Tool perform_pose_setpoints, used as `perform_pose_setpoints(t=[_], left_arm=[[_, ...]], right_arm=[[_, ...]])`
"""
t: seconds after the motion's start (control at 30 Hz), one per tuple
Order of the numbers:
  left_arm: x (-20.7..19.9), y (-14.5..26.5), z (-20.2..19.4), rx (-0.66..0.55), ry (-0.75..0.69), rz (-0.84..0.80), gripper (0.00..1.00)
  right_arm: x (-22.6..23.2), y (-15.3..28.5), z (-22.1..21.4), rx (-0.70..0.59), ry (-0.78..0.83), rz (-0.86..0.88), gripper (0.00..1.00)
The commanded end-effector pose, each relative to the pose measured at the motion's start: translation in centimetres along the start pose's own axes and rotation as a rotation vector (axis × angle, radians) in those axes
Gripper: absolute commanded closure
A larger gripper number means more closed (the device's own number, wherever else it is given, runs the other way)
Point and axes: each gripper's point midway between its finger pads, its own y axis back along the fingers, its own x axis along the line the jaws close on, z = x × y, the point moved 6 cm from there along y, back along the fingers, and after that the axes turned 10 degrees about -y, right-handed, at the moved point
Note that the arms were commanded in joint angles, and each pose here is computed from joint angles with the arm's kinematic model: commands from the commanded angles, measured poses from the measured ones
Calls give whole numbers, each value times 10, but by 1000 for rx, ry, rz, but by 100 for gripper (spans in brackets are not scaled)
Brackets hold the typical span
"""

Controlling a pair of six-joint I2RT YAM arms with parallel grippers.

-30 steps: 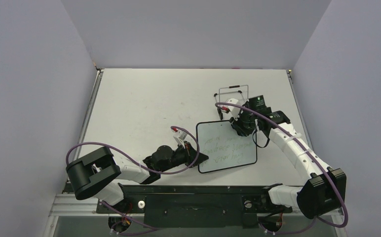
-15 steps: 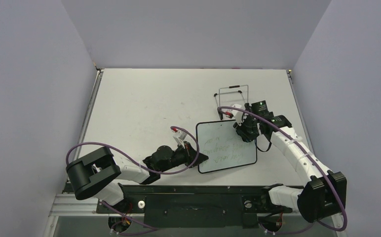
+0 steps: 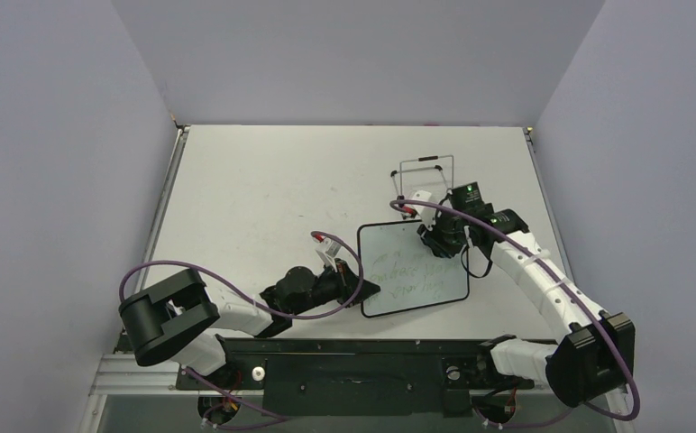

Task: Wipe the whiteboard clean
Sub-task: Erase the whiteboard at the center of the board.

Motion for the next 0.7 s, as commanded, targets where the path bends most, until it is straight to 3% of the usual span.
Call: perform_pose_setpoints(t=[0.0, 0.17, 0.37, 0.67], left_arm=[[-19, 4, 12, -45, -61, -99, 100], [-19, 4, 11, -43, -61, -98, 100], [-19, 4, 12, -44, -61, -100, 100], [-19, 4, 12, -43, -63, -99, 100]], right_arm=[[9, 3, -18, 10, 11, 25, 100], [-10, 4, -27, 37, -46, -58, 100], [-32, 12, -3, -16, -78, -131, 100], [-16, 12, 2, -44, -33, -26, 100]])
